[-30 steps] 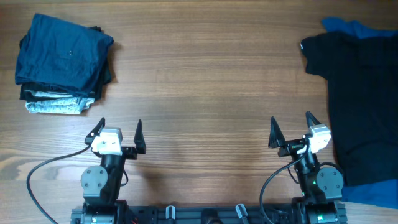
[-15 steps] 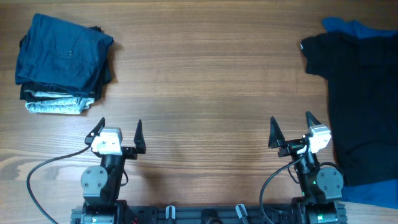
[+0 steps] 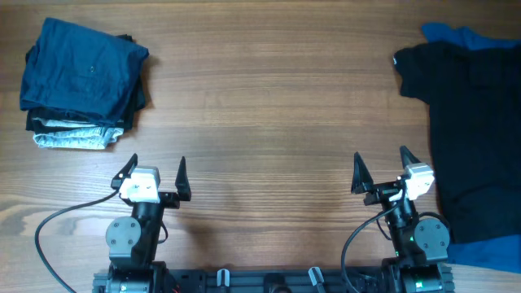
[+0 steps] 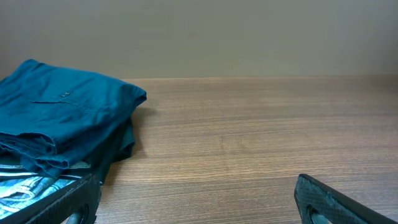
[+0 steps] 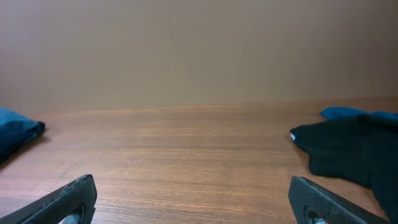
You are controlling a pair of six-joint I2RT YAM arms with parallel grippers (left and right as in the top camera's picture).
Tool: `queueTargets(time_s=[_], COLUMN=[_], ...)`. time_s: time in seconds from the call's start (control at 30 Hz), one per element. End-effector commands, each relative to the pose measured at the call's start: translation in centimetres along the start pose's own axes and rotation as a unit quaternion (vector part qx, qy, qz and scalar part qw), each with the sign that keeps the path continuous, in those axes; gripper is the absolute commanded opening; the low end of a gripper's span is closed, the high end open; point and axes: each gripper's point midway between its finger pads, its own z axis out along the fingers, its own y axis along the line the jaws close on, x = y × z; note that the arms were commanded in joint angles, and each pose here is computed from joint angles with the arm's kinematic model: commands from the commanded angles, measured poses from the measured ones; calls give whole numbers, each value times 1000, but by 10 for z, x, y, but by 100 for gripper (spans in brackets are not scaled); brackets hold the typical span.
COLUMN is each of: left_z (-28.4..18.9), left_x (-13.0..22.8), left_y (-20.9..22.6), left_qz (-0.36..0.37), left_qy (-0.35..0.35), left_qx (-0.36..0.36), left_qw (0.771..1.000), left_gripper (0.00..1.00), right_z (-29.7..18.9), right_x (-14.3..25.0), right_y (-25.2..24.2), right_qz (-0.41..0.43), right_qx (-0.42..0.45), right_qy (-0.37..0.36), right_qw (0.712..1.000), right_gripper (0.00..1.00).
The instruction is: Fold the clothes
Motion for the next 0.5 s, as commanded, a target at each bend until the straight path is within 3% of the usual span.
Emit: queueTargets(time_s=[0.0,0.23,0.33,0.47], left_z=[0,0,0,0], left_x=[3,3,3,3], left_y=[2,2,2,2], left_qz=[9,9,9,9], left_qy=[1,1,1,1], left_qx=[-5,-5,-5,-5], left_qw=[1000,1000,1000,1000], left_gripper=[100,100,100,100], right_z=[-4,-6,28,87], right_x=[-21,-149,-215,-273], right_y=[-9,-11,-7,-5], right_qz=[42,79,77,73], right_qx=[32,83,98,116], right_qy=[-16,-40,0,63], right_qw=[998,993,992,989], right_gripper=[99,100,99,100])
